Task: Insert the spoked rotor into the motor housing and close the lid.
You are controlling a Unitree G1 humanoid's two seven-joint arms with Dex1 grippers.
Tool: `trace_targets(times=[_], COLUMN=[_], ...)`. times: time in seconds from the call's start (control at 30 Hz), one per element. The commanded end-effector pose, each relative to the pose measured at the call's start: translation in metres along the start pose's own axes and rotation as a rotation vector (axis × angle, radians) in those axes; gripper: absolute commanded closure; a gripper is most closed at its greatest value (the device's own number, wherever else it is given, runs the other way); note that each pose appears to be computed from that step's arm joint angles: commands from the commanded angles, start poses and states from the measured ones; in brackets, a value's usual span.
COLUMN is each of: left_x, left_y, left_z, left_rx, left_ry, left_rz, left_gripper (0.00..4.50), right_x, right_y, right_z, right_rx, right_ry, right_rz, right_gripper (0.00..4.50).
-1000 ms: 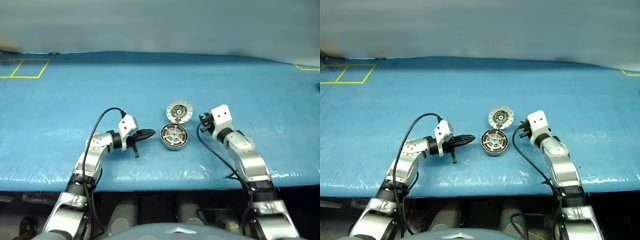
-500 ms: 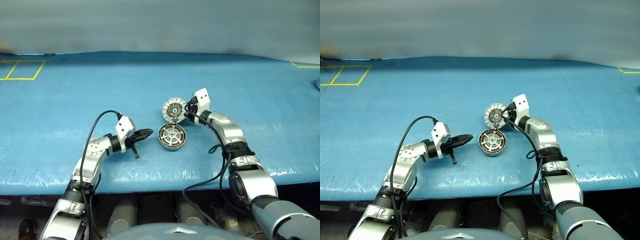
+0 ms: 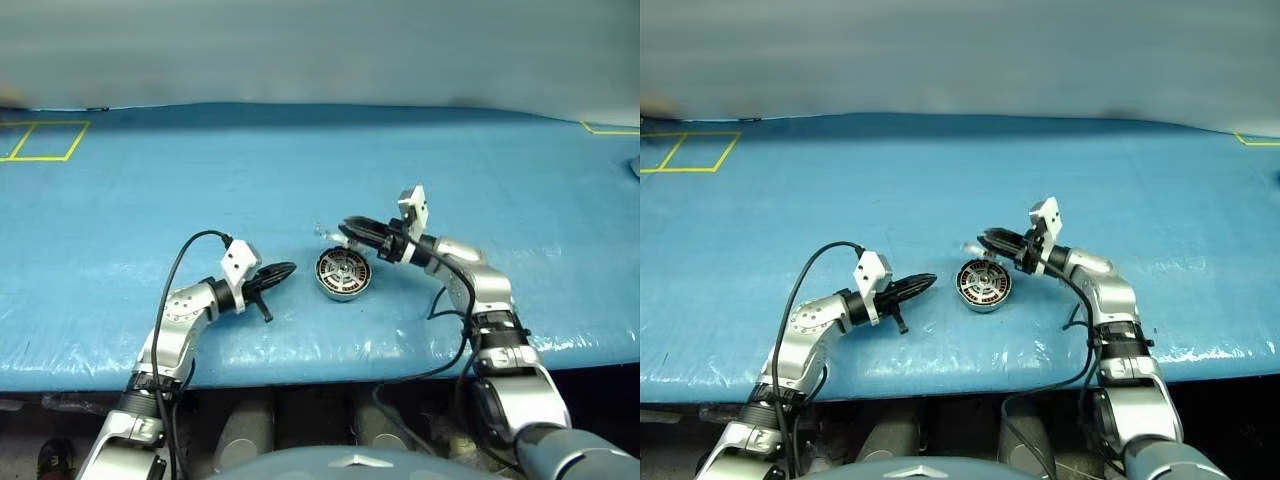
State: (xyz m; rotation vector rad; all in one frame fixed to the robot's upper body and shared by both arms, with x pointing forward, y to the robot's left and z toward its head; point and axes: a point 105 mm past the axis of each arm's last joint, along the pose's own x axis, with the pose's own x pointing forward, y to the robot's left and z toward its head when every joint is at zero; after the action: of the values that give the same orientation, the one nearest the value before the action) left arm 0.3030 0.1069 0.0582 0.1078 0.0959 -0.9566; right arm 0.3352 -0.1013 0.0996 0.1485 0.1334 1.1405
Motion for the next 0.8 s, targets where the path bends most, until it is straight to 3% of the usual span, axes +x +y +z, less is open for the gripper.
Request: trace_targets(times=[0.03, 0.37, 0.67, 0.8], left_x=[-0.004, -0.006, 0.002, 0.003], left_y=[0.009, 0.009, 0.001, 0.001], left_z=[0.010, 0.009, 0.011, 0.012], left_rx=[0.012, 0.009, -0.009, -0.004], left_ry=[-0.044, -0.034, -0.064, -0.069], left_rz=[0.039, 0.043, 0.032, 0.029], left_gripper=[4.50, 4.50, 4.50, 4.50], right_x=[0.002, 0.001, 0.013, 0.020], right_y=[0.021, 0.030, 0.028, 0.034], right_z=[-0.002, -0.025, 0.006, -0.001], right_rx=[-0.077, -0.202, -0.243, -0.311], right_ry=[0.043, 0.081, -0.087, -0.024], right_rz=[0.062, -0.066, -0.187, -0.164], right_gripper=[3.26, 3.26, 3.26, 2.36])
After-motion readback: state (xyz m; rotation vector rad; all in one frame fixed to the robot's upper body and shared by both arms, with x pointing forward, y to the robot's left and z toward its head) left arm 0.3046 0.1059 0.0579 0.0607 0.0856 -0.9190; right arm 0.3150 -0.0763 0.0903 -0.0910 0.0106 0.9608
